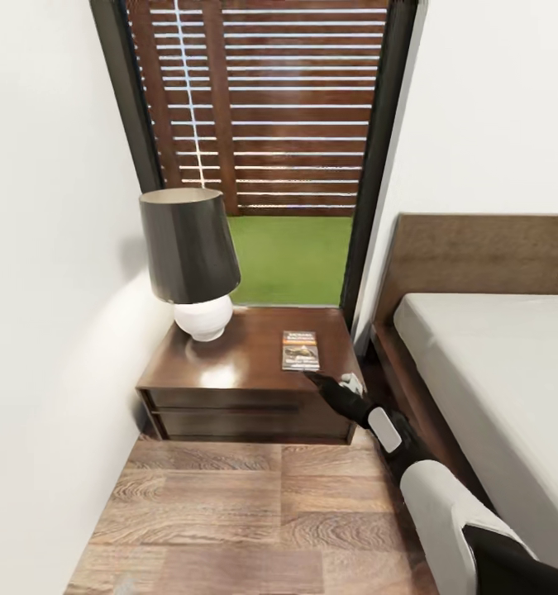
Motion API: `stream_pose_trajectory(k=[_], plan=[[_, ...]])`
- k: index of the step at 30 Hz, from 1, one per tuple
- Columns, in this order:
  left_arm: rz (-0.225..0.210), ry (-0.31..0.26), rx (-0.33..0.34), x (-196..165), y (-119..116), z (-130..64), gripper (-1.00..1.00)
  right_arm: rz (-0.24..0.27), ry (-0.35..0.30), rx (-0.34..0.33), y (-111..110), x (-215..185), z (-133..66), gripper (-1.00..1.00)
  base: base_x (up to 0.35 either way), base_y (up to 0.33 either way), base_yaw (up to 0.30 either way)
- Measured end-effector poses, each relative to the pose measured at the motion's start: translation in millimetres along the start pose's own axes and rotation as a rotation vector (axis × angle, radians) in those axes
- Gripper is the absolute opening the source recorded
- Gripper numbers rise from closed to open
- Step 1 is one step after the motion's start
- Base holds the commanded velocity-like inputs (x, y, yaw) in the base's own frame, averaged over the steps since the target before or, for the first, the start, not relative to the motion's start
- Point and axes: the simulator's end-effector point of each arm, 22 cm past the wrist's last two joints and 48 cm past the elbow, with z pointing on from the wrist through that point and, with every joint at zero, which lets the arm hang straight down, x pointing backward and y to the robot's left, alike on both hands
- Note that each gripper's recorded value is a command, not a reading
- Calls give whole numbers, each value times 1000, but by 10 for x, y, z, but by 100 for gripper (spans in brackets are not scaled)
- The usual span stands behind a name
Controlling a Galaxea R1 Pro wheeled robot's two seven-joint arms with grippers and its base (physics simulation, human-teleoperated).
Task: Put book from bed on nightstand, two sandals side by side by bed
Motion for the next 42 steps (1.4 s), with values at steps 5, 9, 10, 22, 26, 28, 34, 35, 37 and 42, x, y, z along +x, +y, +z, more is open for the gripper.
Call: stream_pose_trajectory(k=[5,9,10,22,26,28,34,35,37,42], plan=[[2,-3,3,-6,-13,-6,100,-107,-62,-67,317,-303,-156,100,-223,0,0],[3,-5,6,-13,-28,-12,100,-192,-85,-110,569,-389,-350,100,-82,0,0],[3,-5,7,-14,-31,-13,100,-213,-93,-121,640,-413,-407,100,-46,0,0],[4,-26,33,-82,-122,-93,100,-434,-222,-209,1383,-484,-1375,100,-11,0,0],[4,-35,46,-114,-166,-133,100,-455,-238,-217,1466,-480,-1494,100,0,0,0],[4,-40,52,-128,-187,-153,100,-465,-243,-219,1491,-477,-1552,100,0,0,0],[4,-53,72,-173,-253,-215,100,-479,-257,-233,1619,-510,-1627,100,0,0,0],[4,-56,76,-181,-264,-225,100,-482,-259,-235,1641,-516,-1640,100,0,0,0],[5,-65,90,-223,-319,-262,100,-493,-258,-226,1607,-525,-1693,100,0,0,0],[25,-129,183,-592,-794,-580,100,-477,-229,-181,1404,-525,-1704,100,0,0,0]])
